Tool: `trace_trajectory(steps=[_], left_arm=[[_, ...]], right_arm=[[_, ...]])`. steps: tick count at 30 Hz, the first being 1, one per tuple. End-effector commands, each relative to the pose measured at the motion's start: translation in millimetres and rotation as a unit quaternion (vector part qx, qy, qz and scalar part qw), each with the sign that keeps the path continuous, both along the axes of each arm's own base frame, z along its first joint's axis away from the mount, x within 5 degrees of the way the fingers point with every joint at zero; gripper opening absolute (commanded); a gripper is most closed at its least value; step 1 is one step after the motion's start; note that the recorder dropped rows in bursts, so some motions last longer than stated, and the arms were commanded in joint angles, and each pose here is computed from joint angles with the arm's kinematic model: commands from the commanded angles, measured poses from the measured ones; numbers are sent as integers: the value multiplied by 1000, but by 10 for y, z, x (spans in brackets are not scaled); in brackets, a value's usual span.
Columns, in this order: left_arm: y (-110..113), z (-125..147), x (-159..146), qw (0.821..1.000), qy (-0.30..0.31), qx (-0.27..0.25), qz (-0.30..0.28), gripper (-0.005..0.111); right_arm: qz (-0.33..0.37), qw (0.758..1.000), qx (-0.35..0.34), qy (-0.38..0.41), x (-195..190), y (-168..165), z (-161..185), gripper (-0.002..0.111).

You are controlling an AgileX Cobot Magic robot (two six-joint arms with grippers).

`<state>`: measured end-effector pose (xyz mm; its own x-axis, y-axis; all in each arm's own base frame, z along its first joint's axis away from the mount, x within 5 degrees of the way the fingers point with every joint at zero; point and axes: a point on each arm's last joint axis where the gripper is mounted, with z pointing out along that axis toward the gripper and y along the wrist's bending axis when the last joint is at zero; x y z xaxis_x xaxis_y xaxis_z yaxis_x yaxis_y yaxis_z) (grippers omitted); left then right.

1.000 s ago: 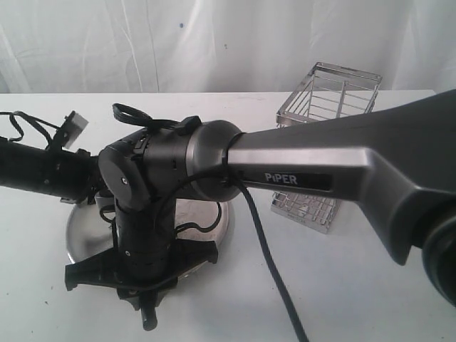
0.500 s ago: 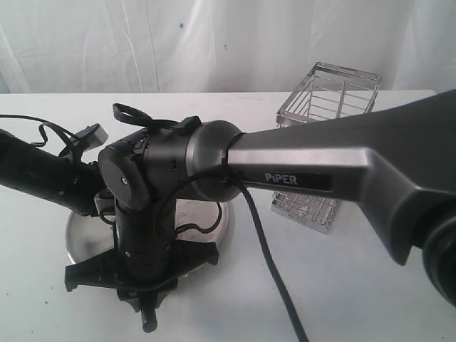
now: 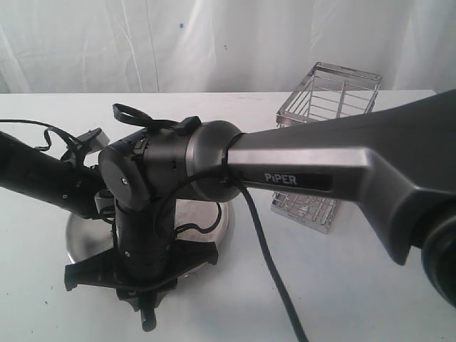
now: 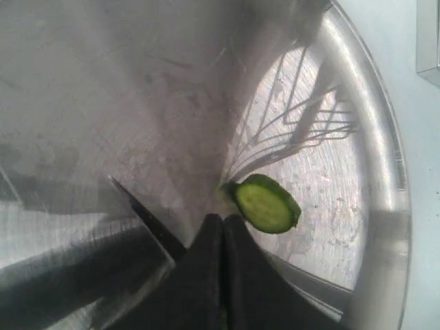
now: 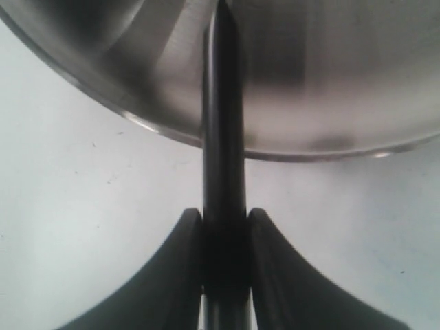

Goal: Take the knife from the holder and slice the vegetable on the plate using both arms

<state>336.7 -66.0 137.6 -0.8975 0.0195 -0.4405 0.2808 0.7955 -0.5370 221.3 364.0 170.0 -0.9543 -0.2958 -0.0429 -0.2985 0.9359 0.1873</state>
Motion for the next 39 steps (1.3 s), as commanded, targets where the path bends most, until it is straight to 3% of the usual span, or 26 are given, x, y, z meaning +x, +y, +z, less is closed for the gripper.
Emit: trace_trajectory(steps=[1, 10, 16, 31, 39], left_arm=[[-24, -144, -28, 1000, 22, 5, -13, 0], [69, -391, -139, 994, 92, 59, 11, 0], [93, -448, -193, 992, 100, 70, 22, 0], [88, -450, -208, 992, 103, 70, 15, 0], [35, -351, -196, 994, 103, 29, 28, 0]], right_arm=[[-4, 1000, 0, -2, 19, -17, 12, 0], [1, 1000, -3, -1, 7, -18, 7, 0], [14, 999, -27, 27, -61, -58, -7, 0], [34, 997, -38, 63, -246, -57, -100, 0], [34, 997, -35, 59, -238, -51, -101, 0]])
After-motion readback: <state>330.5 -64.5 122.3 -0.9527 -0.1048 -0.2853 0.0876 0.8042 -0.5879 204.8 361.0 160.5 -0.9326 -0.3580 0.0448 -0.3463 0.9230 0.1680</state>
